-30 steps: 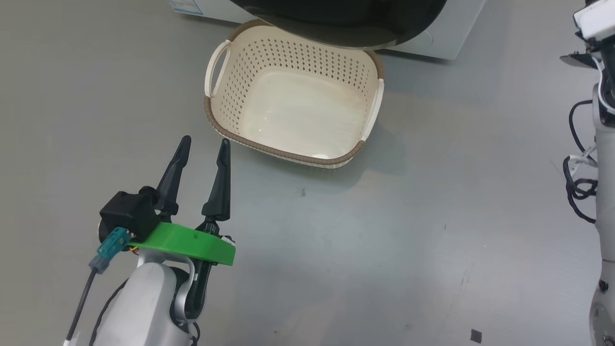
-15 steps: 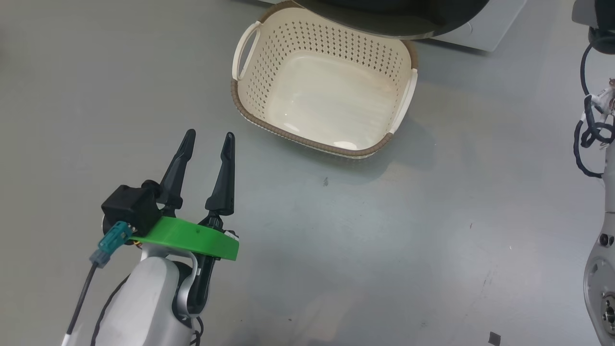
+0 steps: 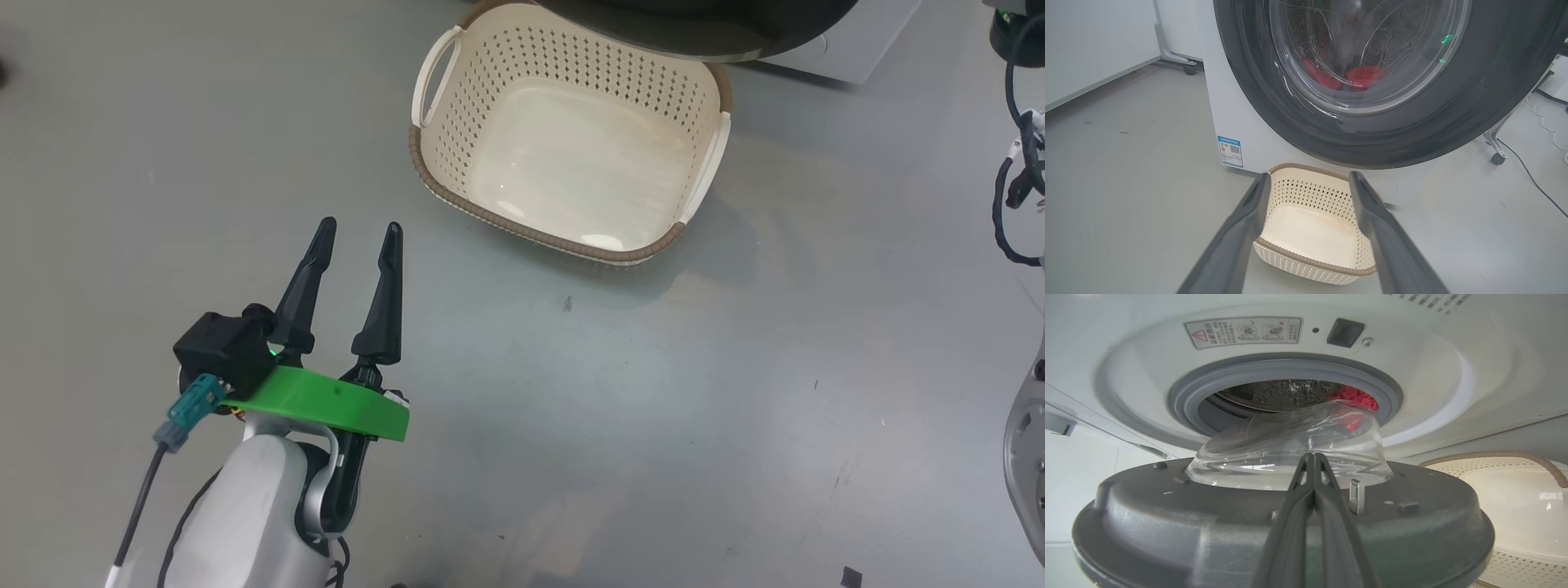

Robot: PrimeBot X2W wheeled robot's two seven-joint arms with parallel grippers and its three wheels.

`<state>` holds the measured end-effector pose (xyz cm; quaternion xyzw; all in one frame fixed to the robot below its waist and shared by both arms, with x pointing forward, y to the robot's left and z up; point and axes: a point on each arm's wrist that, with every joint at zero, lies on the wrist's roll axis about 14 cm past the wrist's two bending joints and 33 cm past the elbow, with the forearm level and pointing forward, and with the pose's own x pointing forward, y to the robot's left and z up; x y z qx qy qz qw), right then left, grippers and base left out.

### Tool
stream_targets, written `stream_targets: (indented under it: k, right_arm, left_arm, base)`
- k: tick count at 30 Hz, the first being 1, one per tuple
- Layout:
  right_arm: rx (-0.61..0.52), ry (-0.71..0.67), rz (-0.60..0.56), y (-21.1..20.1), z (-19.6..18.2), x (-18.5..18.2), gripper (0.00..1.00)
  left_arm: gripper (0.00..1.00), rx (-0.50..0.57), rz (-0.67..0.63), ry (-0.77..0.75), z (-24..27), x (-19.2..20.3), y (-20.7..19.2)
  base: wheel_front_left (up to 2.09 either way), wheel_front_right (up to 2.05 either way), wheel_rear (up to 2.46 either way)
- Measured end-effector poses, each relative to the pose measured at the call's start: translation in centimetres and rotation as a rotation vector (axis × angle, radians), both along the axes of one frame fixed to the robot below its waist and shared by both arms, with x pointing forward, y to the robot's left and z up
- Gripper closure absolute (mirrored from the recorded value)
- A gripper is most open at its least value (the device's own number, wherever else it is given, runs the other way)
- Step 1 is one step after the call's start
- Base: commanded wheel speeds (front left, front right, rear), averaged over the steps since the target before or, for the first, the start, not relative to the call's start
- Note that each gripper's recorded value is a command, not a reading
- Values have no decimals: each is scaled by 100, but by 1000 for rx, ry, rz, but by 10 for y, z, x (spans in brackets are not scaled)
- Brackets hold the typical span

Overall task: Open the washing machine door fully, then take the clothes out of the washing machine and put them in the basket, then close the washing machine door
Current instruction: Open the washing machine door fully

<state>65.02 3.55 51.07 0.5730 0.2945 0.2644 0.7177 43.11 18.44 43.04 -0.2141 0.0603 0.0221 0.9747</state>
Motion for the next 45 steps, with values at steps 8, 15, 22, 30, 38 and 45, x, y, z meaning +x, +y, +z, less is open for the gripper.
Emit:
stream_targets:
  k: [8,15,22,30,38,45]
  right_arm:
    - [27,70,81,16,-11,-8,100]
    - [28,101,115,22,-17,-11,100]
    - [32,117,132,25,-17,-13,100]
    - [61,152,146,27,-19,-14,100]
    - [81,181,169,33,-21,-20,100]
    - [100,207,201,38,-19,-28,100]
  left_arm:
    - [0,-3,2,5,-1,-1,0]
    - [0,0,7,5,0,-2,2]
    - [0,0,7,0,2,-3,2]
    - [0,0,4,-1,2,-3,1]
    - [0,1,-5,-4,3,-3,-2]
    - [0,2,-6,-14,8,-4,-2]
  base:
    - [0,0,0]
    - [0,0,0]
    - [0,0,0]
    - [0,0,0]
    - [0,0,0]
    - [0,0,0]
